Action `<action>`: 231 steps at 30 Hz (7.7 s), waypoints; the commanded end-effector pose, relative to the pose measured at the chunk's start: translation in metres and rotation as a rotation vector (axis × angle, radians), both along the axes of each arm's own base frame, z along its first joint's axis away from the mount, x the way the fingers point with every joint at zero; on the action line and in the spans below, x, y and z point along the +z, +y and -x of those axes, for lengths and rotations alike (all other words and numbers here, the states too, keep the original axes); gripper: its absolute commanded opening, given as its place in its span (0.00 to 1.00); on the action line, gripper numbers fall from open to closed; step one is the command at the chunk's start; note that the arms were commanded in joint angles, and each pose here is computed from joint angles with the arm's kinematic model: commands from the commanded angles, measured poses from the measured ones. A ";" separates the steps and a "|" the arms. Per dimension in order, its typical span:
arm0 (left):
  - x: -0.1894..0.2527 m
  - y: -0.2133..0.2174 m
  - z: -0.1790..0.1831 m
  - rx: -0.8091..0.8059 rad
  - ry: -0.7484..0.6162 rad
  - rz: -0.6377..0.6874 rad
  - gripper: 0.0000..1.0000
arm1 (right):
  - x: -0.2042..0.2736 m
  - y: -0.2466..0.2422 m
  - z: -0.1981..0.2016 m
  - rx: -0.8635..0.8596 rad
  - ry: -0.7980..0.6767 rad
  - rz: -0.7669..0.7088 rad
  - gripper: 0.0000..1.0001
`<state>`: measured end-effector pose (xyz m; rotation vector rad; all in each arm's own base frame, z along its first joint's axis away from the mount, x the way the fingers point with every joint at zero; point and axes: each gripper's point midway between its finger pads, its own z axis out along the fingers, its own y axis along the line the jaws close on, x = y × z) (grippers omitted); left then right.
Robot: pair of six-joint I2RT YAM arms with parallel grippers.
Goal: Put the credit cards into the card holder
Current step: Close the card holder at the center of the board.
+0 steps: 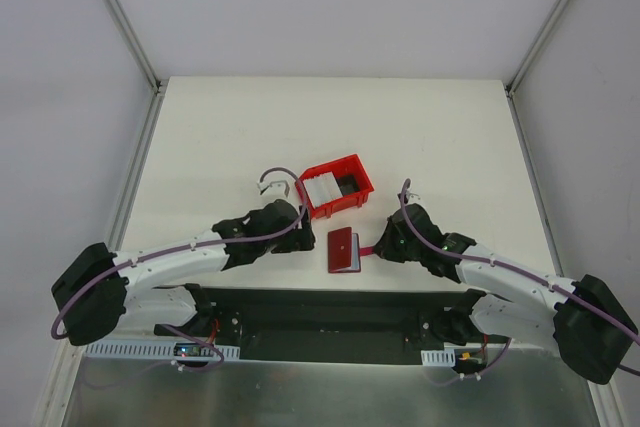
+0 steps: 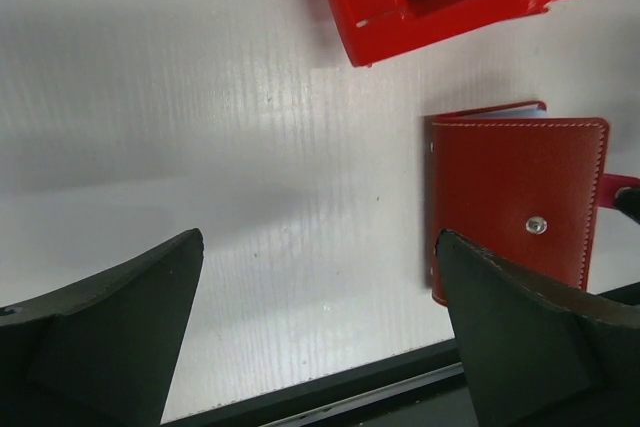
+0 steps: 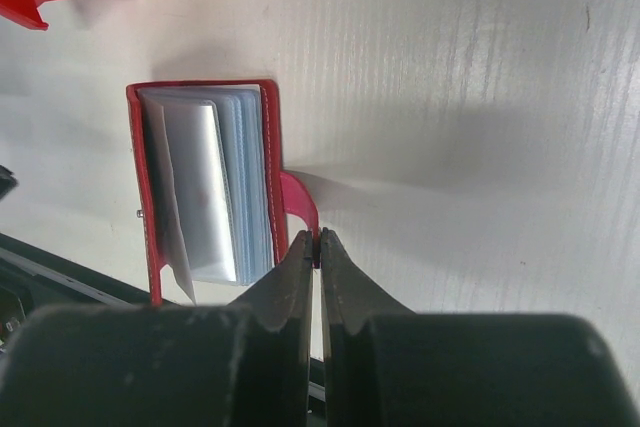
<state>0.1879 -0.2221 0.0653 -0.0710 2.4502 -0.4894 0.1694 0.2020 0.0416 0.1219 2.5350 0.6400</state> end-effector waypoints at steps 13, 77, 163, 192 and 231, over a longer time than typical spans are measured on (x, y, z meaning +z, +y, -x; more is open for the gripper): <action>-0.028 -0.020 0.014 -0.324 0.065 -0.123 0.69 | 0.011 -0.001 -0.007 -0.011 -0.031 0.003 0.06; 0.018 -0.122 -0.005 -0.460 0.015 0.170 0.25 | 0.019 0.004 -0.005 0.045 -0.029 -0.004 0.06; -0.018 -0.109 0.023 -0.641 0.079 0.092 0.32 | 0.029 0.006 -0.009 0.036 -0.012 -0.101 0.16; -0.046 -0.103 0.014 -0.570 0.090 -0.060 0.41 | 0.022 0.036 -0.015 0.133 0.038 -0.144 0.15; -0.047 -0.104 0.012 -0.545 0.096 -0.059 0.42 | 0.007 0.043 -0.018 0.217 0.085 -0.064 0.18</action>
